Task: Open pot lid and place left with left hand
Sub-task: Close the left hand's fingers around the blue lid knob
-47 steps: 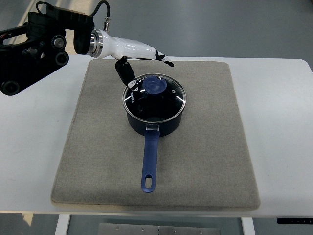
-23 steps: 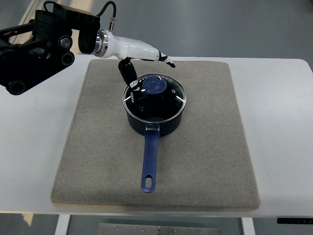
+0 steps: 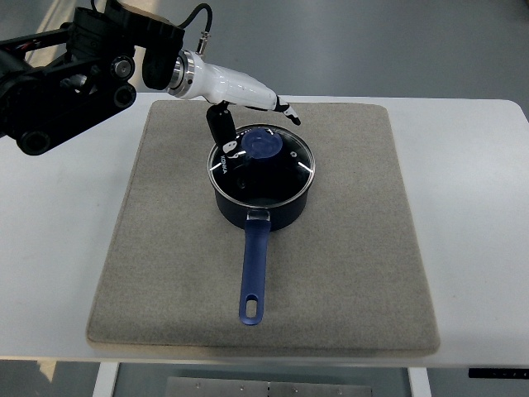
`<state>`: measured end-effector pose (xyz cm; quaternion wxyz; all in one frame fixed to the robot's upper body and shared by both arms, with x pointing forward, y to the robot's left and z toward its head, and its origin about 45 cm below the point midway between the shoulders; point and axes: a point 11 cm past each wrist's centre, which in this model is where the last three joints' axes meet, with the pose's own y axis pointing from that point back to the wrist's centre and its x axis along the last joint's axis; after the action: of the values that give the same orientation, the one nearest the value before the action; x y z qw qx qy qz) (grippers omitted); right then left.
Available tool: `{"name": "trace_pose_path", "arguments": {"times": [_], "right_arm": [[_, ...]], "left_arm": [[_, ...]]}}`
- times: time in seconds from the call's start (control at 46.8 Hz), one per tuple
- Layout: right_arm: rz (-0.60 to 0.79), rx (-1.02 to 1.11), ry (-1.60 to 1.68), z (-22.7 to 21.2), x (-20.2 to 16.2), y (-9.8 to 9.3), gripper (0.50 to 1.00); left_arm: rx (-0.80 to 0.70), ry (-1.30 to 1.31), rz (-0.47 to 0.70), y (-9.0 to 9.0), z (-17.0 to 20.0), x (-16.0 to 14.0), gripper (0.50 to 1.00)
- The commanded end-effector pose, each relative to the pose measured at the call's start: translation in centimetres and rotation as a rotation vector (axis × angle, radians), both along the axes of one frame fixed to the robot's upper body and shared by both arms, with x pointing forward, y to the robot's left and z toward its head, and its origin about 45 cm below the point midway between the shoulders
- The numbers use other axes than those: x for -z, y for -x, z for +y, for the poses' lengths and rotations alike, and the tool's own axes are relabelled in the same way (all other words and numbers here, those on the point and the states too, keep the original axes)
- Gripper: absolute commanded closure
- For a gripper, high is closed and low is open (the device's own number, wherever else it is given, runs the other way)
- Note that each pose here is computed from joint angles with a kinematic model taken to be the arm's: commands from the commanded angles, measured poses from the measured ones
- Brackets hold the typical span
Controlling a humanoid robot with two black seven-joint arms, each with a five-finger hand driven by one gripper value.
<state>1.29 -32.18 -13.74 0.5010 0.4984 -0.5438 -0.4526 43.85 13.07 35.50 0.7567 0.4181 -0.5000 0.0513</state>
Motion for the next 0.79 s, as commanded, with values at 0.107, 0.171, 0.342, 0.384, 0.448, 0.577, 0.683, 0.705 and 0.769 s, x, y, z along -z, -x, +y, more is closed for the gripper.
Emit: {"name": "trace_pose_path", "arguments": {"times": [0.107,0.171,0.342,0.384,0.448,0.577,0.683,0.705,0.769], "right_arm": [[0.000,0.000,0.000,0.0,0.0,0.0,0.585],[0.000,0.000,0.000,0.0,0.0,0.0,0.585],[0.000,-0.002,0.000,0.0,0.0,0.0,0.585],[-0.002,0.000,0.000,0.0,0.0,-0.1,0.585],[0.000,0.000,0.000,0.0,0.0,0.0,0.585],[0.000,0.000,0.000,0.0,0.0,0.0,0.585],[0.000,0.000,0.000,0.0,0.0,0.0,0.585],[0.000,0.000,0.000,0.0,0.0,0.0,0.585],[0.000,0.000,0.000,0.0,0.0,0.0,0.585]], "left_arm": [[0.009,0.005,0.006,0.1,-0.6,0.5,0.559],[0.011,0.000,0.010,0.1,-0.7,0.7,0.570],[0.016,-0.027,0.013,0.2,-0.7,1.4,0.623],[0.018,-0.037,0.007,0.2,-0.6,1.4,0.639],[0.018,-0.056,-0.009,0.1,-0.5,1.5,0.686],[0.019,-0.059,-0.019,0.1,-0.5,1.3,0.686],[0.019,-0.059,-0.020,0.0,-0.5,1.3,0.686],[0.019,-0.059,-0.020,0.0,-0.5,1.3,0.684],[0.020,-0.058,-0.020,0.1,-0.6,1.3,0.686]]}}
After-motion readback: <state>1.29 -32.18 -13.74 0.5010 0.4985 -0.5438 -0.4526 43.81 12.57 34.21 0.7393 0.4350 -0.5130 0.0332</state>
